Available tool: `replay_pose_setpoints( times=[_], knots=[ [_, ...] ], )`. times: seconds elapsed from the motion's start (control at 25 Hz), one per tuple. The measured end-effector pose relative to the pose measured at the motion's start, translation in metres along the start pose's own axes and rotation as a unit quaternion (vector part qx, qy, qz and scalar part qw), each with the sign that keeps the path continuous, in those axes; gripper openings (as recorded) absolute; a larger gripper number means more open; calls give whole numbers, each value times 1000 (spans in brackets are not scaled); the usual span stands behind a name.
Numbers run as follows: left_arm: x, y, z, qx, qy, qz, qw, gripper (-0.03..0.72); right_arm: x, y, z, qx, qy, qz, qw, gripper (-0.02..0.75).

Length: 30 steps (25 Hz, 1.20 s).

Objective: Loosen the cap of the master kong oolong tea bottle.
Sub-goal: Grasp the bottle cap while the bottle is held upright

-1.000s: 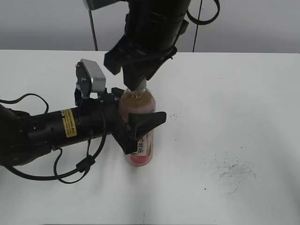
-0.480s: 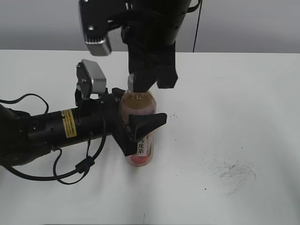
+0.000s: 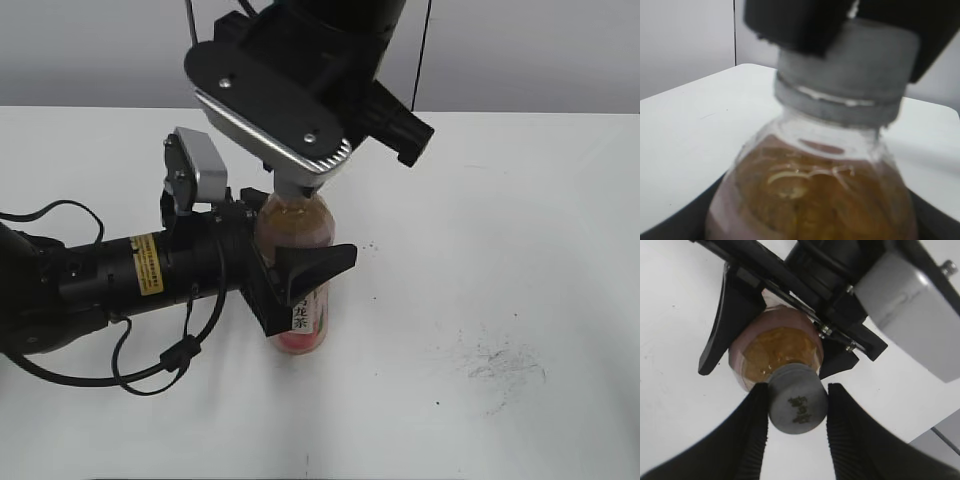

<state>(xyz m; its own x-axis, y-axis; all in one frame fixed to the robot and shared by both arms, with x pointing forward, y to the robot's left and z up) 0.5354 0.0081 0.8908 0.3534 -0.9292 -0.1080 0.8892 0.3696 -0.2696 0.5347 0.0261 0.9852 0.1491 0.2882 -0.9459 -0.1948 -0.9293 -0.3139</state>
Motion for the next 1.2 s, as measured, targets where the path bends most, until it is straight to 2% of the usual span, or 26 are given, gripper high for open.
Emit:
replay_pose_setpoints(
  times=[0.08,0.12,0.2,0.28,0.36,0.44,0.56,0.64,0.76,0.8,0.84,0.92,1.08,1.2],
  knots=[
    [0,0,0,0,0,0,1000,446,0,0,1,1,0,-1,1000,272],
    [0,-1,0,1,0,-2,1000,446,-1,0,1,28,-1,-1,1000,272],
    [0,-1,0,2,1,-4,1000,446,-2,0,2,115,-2,0,993,278],
    [0,0,0,-2,0,0,1000,446,-3,-5,8,237,-15,-8,971,358],
    [0,1,0,-5,-1,2,1000,446,-8,-10,15,373,-31,-14,927,487],
    [0,1,0,-5,0,3,1000,446,-10,-11,17,491,-35,-12,870,553],
    [0,1,0,-6,0,3,1000,446,-10,-8,12,645,-20,-7,764,539],
    [0,1,0,-6,0,3,1000,446,-9,-4,7,713,-5,-9,701,515],
    [0,1,0,-6,0,3,1000,446,-9,0,0,786,14,-15,618,501],
    [0,1,0,-6,0,3,1000,446,-8,2,-3,801,20,-17,598,500],
    [0,1,0,-6,0,3,1000,446,-6,3,-4,811,23,-16,584,500],
    [0,1,0,-6,0,3,1000,446,-2,4,-5,821,26,-13,571,498],
    [0,1,0,-6,0,3,1000,446,1,3,-3,825,19,-7,565,464],
    [0,1,0,-6,0,3,1000,446,1,2,-2,823,17,-6,567,363]
  ],
)
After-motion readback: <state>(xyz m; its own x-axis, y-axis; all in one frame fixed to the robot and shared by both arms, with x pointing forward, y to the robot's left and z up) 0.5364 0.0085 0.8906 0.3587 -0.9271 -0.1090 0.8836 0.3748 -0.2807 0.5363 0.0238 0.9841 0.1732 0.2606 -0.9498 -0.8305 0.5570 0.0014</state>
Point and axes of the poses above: a point on each arm's last joint axis where the gripper is mounted, x pointing out along that axis toward the gripper, y along the wrist's bending axis when the last joint is at zero, z = x × y, the point moved 10 cm from there along x, pointing out along that axis toward the gripper, and after that the axes turned 11 degrees about -x, right-handed, at the moved point
